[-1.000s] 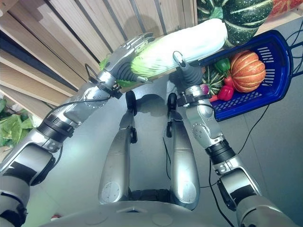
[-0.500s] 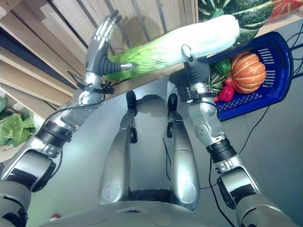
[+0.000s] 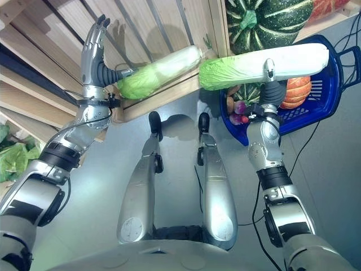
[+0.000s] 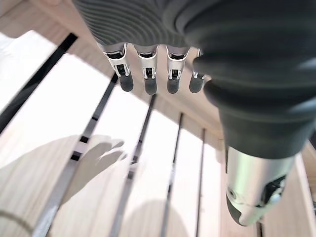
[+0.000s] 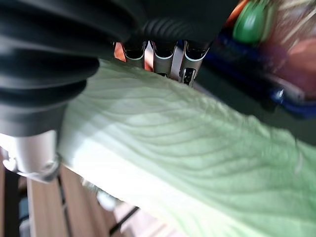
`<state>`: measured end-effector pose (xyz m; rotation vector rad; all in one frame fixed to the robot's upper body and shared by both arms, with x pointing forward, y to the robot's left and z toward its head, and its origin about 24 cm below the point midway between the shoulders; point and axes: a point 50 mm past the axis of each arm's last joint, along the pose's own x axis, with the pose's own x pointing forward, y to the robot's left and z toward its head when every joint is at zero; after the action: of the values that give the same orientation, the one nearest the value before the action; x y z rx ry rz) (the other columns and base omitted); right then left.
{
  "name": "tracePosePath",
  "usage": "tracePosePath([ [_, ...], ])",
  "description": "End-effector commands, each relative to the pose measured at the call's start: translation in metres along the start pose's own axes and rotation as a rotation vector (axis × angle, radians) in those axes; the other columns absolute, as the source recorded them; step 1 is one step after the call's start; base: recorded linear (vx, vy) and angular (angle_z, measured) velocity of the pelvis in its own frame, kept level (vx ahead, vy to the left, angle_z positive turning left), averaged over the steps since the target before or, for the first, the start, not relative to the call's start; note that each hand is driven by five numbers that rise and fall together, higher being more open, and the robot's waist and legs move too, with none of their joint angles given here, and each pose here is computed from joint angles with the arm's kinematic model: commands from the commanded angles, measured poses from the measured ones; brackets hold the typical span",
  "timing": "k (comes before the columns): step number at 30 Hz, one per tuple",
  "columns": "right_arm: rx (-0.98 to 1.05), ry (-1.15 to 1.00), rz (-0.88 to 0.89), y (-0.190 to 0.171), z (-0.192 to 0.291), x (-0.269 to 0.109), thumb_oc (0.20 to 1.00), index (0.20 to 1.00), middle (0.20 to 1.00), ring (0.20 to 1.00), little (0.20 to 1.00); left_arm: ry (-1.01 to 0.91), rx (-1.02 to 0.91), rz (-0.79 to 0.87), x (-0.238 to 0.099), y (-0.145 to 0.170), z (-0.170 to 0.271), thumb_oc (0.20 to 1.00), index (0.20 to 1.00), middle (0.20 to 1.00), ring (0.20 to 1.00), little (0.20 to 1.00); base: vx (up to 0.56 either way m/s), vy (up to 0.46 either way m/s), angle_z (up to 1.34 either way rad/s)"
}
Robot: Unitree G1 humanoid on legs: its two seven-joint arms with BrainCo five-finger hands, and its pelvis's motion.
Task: Pick up fruits and vegetables into the basket
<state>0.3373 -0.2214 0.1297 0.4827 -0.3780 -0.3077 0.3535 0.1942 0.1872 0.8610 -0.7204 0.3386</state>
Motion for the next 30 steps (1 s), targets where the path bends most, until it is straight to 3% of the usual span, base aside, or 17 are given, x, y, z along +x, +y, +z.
tracePosePath([
  [1, -0.015, -0.127, -0.246, -0.049, 0.028, 0.012, 0.2, 0.2, 0.2, 0.2, 0.2, -0.036, -0.042, 0.095, 0.017, 0.012, 0.006, 1.0, 1.0, 1.0, 1.0, 1.0, 0.0, 0.0, 0.0],
  [11, -0.079, 0.003, -0.49, -0.114, 0.026, 0.026, 0.2, 0.2, 0.2, 0.2, 0.2, -0.035, -0.038, 0.085, 0.034, 0.011, 0.007, 1.0, 1.0, 1.0, 1.0, 1.0, 0.0, -0.007, 0.0],
  [18, -0.003, 0.188, -0.627, -0.155, 0.01, 0.012, 0.2, 0.2, 0.2, 0.2, 0.2, -0.048, -0.039, 0.074, 0.043, 0.01, 0.011, 1.0, 1.0, 1.0, 1.0, 1.0, 0.01, -0.04, 0.0],
  [23, 0.043, 0.26, -0.685, -0.168, 0.011, 0.008, 0.2, 0.2, 0.2, 0.2, 0.2, -0.053, -0.04, 0.068, 0.044, 0.007, 0.014, 1.0, 1.0, 1.0, 1.0, 1.0, 0.01, -0.027, -0.02],
  [30, -0.064, 0.333, -0.694, -0.172, 0.023, 0.015, 0.2, 0.2, 0.2, 0.2, 0.2, -0.069, -0.04, 0.057, 0.048, 0.006, 0.02, 1.0, 1.0, 1.0, 1.0, 1.0, 0.01, -0.036, -0.02],
])
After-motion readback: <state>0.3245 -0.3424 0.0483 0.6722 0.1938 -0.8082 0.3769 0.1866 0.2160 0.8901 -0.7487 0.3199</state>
